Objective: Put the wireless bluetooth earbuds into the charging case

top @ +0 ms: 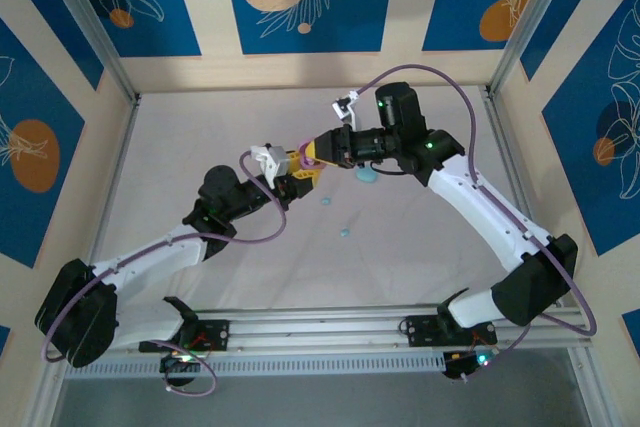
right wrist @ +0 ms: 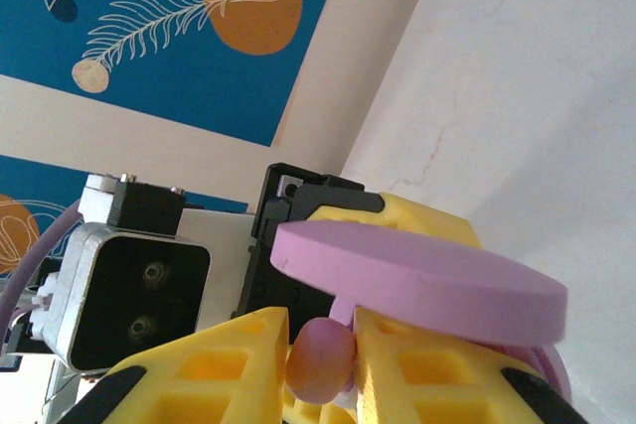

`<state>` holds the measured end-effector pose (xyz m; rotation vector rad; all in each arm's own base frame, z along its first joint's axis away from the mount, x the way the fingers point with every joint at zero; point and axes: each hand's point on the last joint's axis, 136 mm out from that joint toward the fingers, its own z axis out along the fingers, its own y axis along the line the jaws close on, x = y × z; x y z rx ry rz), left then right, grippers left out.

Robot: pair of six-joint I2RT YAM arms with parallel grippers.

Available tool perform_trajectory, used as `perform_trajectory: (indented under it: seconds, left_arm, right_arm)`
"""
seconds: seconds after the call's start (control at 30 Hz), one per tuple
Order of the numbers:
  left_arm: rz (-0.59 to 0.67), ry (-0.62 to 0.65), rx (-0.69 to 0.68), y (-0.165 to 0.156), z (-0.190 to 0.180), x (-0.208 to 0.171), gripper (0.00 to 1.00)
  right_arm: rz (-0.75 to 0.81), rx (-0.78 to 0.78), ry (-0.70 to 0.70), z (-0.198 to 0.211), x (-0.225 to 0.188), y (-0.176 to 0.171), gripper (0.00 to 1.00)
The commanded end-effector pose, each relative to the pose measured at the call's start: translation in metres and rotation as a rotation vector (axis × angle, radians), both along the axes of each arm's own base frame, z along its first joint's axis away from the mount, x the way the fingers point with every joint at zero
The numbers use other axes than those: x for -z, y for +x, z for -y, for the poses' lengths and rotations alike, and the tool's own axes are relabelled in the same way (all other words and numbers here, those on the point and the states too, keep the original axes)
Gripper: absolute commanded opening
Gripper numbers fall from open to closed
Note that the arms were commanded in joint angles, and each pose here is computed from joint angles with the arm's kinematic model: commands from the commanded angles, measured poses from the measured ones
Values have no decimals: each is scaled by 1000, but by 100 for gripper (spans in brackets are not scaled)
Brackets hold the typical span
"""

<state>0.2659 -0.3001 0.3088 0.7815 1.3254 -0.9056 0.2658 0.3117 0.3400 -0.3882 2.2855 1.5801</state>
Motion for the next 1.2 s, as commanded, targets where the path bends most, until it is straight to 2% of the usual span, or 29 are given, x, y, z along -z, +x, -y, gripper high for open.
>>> perform_trajectory:
  seconds: [0.0, 0.2, 0.7, 1.17]
  left_arm:
    - [60, -56, 27, -7, 2, -25, 32]
    - [60, -59, 28, -7, 2, -26, 32]
    - [72, -89, 3, -5, -2, -33, 32]
    - [75, -88, -7, -5, -3, -34, 33]
  right_arm:
    - [28, -7, -16, -4, -3, -1, 23]
    - [32, -5, -20, -7, -3, -2, 24]
    - [65, 13, -167, -11, 17, -4, 26]
    - [83, 52, -225, -3, 18, -1, 28]
